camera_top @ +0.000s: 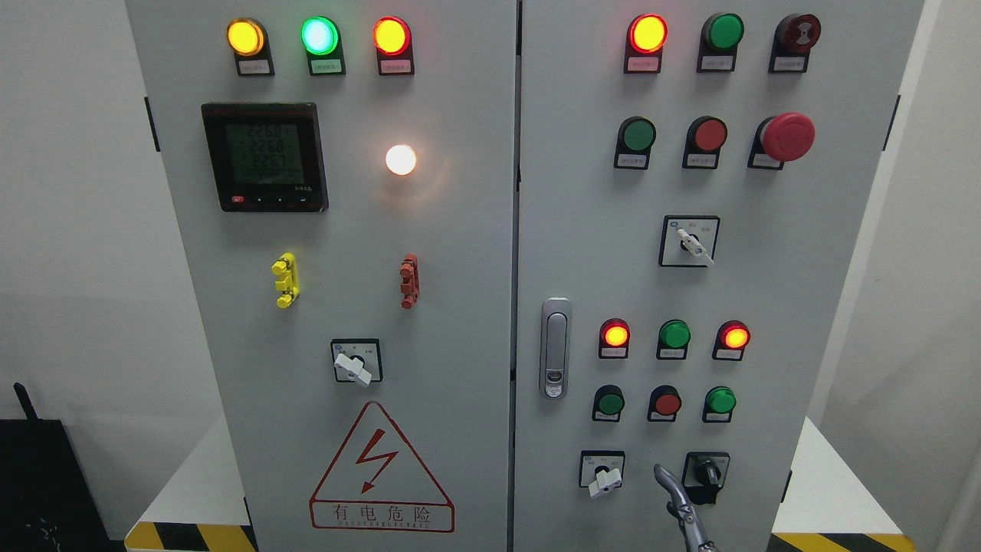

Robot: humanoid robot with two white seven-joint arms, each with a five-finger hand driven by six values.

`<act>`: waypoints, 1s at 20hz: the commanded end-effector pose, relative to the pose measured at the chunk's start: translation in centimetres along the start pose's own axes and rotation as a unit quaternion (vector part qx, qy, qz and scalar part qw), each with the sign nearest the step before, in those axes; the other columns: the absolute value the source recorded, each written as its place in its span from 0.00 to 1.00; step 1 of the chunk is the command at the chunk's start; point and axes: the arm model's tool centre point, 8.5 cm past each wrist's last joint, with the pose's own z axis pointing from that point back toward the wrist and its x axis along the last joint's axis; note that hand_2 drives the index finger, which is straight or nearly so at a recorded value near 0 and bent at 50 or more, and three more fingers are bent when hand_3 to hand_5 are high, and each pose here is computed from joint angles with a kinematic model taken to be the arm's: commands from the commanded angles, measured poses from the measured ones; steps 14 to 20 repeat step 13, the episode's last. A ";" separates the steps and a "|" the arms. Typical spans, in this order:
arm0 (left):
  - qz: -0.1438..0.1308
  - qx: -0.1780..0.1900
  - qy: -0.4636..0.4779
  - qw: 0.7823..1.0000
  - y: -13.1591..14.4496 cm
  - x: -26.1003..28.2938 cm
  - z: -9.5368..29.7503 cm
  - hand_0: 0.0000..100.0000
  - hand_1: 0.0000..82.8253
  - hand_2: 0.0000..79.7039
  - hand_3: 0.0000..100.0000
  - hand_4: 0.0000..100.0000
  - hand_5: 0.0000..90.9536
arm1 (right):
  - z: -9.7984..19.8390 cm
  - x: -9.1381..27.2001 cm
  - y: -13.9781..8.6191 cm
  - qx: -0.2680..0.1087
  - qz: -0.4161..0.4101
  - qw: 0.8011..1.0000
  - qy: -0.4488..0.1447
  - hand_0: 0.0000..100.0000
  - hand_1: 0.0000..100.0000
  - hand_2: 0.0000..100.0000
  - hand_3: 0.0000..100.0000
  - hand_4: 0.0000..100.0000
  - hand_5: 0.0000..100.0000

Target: Press green start button

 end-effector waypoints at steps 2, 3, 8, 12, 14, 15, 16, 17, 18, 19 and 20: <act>0.000 0.000 0.000 1.000 0.0 0.0 0.0 0.12 0.67 0.00 0.00 0.00 0.00 | -0.2 1.2 1.4 0.005 -0.063 0.998 -0.009 0.06 0.07 0.00 0.00 0.00 0.00; 0.000 0.000 0.000 1.000 0.0 0.0 0.0 0.12 0.67 0.00 0.00 0.00 0.00 | -0.3 1.2 1.4 0.003 -0.072 0.997 -0.008 0.05 0.06 0.00 0.00 0.00 0.00; 0.000 0.000 0.000 1.000 0.0 0.0 0.0 0.12 0.67 0.00 0.00 0.00 0.00 | -0.4 1.2 1.5 0.003 -0.079 0.997 -0.003 0.01 0.06 0.00 0.00 0.00 0.00; 0.000 0.000 0.000 1.000 0.0 0.0 0.0 0.12 0.67 0.00 0.00 0.00 0.00 | -0.4 1.3 1.5 0.003 -0.081 0.997 -0.005 0.00 0.06 0.00 0.00 0.00 0.00; 0.000 0.000 0.000 1.000 0.0 0.0 0.0 0.12 0.67 0.00 0.00 0.00 0.00 | -0.4 1.3 1.5 0.002 -0.081 0.997 -0.005 0.00 0.06 0.00 0.00 0.00 0.00; 0.000 0.000 0.000 1.000 0.0 0.0 0.0 0.12 0.67 0.00 0.00 0.00 0.00 | -0.4 1.3 1.5 0.002 -0.081 0.997 -0.005 0.00 0.06 0.00 0.00 0.00 0.00; 0.000 0.000 0.000 1.000 0.0 0.0 0.0 0.12 0.67 0.00 0.00 0.00 0.00 | -0.4 1.3 1.5 0.002 -0.081 0.997 -0.005 0.00 0.06 0.00 0.00 0.00 0.00; 0.000 0.000 0.000 1.000 0.0 0.0 0.0 0.12 0.67 0.00 0.00 0.00 0.00 | -0.4 1.3 1.5 0.002 -0.081 0.997 -0.005 0.00 0.06 0.00 0.00 0.00 0.00; 0.000 0.000 0.000 1.000 0.0 0.0 0.0 0.12 0.67 0.00 0.00 0.00 0.00 | -0.4 1.3 1.5 0.002 -0.081 0.997 -0.005 0.00 0.06 0.00 0.00 0.00 0.00; 0.000 0.000 0.000 1.000 0.0 0.0 0.0 0.12 0.67 0.00 0.00 0.00 0.00 | -0.4 1.3 1.5 0.002 -0.081 0.997 -0.005 0.00 0.06 0.00 0.00 0.00 0.00; 0.000 0.000 0.000 1.000 0.0 0.0 0.0 0.12 0.67 0.00 0.00 0.00 0.00 | -0.4 1.3 1.5 0.002 -0.081 0.997 -0.005 0.00 0.06 0.00 0.00 0.00 0.00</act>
